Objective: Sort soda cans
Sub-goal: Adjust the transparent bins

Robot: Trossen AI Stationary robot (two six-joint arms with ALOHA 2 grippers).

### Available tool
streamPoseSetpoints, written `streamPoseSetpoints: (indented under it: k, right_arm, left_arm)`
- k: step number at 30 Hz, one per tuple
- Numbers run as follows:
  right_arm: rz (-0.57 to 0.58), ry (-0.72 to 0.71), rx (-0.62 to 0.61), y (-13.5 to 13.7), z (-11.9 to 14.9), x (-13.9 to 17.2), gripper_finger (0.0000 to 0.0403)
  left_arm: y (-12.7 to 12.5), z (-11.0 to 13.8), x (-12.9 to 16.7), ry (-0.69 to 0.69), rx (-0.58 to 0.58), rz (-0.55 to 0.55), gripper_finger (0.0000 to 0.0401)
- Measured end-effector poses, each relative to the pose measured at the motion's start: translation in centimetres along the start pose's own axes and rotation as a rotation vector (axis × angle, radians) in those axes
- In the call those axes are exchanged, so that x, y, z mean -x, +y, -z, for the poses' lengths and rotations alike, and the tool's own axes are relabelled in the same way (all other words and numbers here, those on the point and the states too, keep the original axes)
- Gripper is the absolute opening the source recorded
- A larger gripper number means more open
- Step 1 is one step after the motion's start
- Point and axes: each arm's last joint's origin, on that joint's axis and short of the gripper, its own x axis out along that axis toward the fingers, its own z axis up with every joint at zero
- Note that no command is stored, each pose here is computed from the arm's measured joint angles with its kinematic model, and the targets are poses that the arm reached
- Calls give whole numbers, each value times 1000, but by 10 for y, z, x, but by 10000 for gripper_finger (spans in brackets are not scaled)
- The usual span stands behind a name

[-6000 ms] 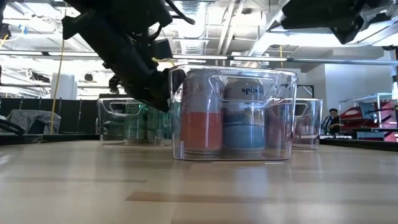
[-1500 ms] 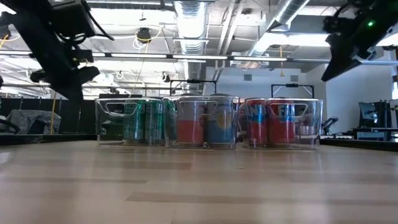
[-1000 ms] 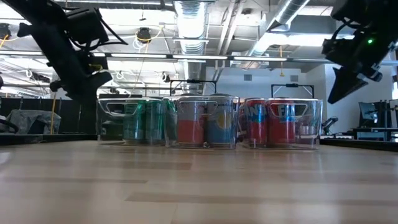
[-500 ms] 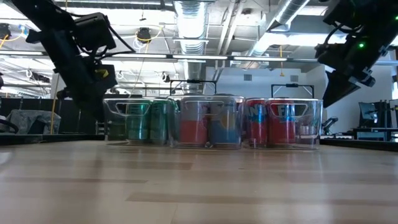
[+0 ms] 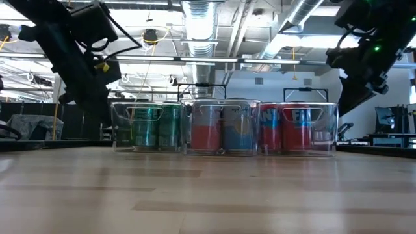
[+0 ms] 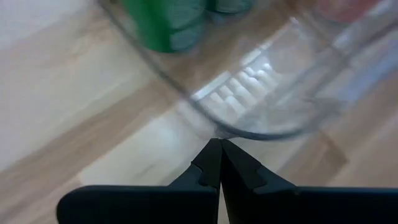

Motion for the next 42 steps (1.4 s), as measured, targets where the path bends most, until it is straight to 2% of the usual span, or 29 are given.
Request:
streamPoseSetpoints:
  k: [6, 15, 18, 23, 29, 33, 38, 42]
  right_arm:
    - [-47, 10, -26, 0, 5, 8, 5]
    - [3, -100, -102, -14, 0, 18, 5]
    - [51, -150, -154, -20, -6, 18, 5]
    - [211, -179, -282, -38, -21, 4, 4]
    - [334, -266, -379, -64, -52, -16, 4]
    - [309, -261, -431, -85, -68, -31, 5]
    - [291, -188, -475, -107, -75, -54, 5]
    - [199, -207, -442, -111, -83, -66, 5]
  left_arm:
    - [-11, 5, 6, 0, -2, 61, 0]
    - [-21, 8, 15, -23, -12, 87, 0]
    - [-27, 4, 23, -58, -34, 87, 0]
    - [-34, -7, 37, -92, -50, 75, 0]
    - [-36, -12, 46, -126, -101, 31, 0]
    - [-33, -11, 47, -107, -133, 10, 0]
    - [-28, -9, 50, -90, -127, -7, 0]
    - [-27, -9, 52, -92, -122, -6, 0]
